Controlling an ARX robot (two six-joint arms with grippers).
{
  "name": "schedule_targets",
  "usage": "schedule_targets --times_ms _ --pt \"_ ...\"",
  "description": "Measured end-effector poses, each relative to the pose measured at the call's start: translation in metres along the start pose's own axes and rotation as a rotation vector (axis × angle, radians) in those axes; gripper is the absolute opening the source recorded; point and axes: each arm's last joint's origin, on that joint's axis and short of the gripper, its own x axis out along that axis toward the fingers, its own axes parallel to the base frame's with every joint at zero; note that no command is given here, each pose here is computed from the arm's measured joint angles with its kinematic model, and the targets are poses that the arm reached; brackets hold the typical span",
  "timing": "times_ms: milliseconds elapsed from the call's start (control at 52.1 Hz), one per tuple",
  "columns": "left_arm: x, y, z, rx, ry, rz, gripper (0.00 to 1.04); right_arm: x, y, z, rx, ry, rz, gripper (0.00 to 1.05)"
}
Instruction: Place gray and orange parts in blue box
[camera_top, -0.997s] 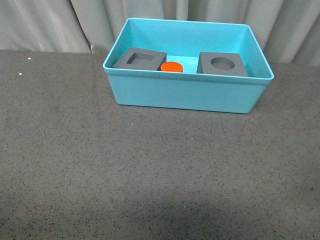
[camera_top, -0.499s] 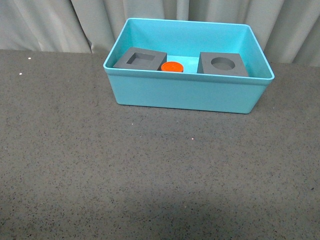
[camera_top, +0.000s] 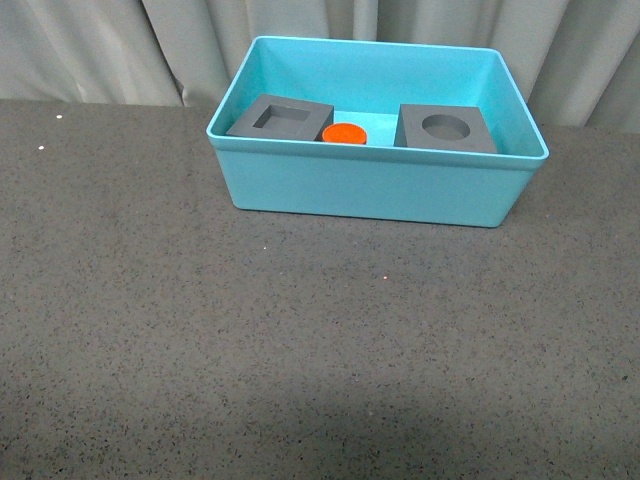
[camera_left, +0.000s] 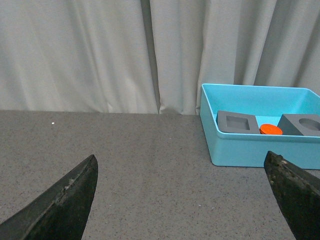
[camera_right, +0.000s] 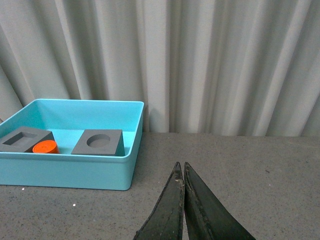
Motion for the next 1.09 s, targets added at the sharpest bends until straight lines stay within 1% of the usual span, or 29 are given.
schedule_targets --times_ms 134,192,268,441,499,518,537,671,767,844,920,940,1016,1093 --pt "0.000 0.000 0.000 0.000 0.000 0.000 0.98 -0.002 0.000 0.000 0.000 0.001 0.000 0.00" --pt "0.000 0.000 0.000 0.000 0.000 0.000 0.98 -0.008 0.000 -0.004 0.000 0.034 0.003 0.00" --pt "0.000 0.000 0.000 0.000 0.000 0.000 0.98 -0.012 0.000 -0.003 0.000 0.004 0.003 0.00" --pt "0.000 0.000 0.000 0.000 0.000 0.000 0.98 -0.012 0.000 -0.003 -0.001 0.006 0.003 0.01" --pt "0.000 0.000 0.000 0.000 0.000 0.000 0.98 -0.012 0.000 -0.003 0.000 0.005 0.003 0.15" --pt "0.000 0.000 0.000 0.000 0.000 0.000 0.98 -0.012 0.000 -0.003 0.000 0.005 0.003 0.16" --pt "0.000 0.000 0.000 0.000 0.000 0.000 0.98 -0.012 0.000 -0.003 0.000 0.005 0.003 0.22" --pt "0.000 0.000 0.000 0.000 0.000 0.000 0.98 -0.012 0.000 -0.003 0.000 0.005 0.003 0.41" --pt "0.000 0.000 0.000 0.000 0.000 0.000 0.98 -0.012 0.000 -0.003 0.000 0.005 0.003 0.65" --pt "0.000 0.000 0.000 0.000 0.000 0.000 0.98 -0.012 0.000 -0.003 0.000 0.005 0.003 0.75" --pt "0.000 0.000 0.000 0.000 0.000 0.000 0.98 -0.012 0.000 -0.003 0.000 0.005 0.003 0.93" --pt "0.000 0.000 0.000 0.000 0.000 0.000 0.98 -0.012 0.000 -0.003 0.000 0.005 0.003 0.96" --pt "0.000 0.000 0.000 0.000 0.000 0.000 0.98 -0.012 0.000 -0.003 0.000 0.005 0.003 0.94" --pt "0.000 0.000 0.000 0.000 0.000 0.000 0.98 -0.012 0.000 -0.003 0.000 0.005 0.003 0.95"
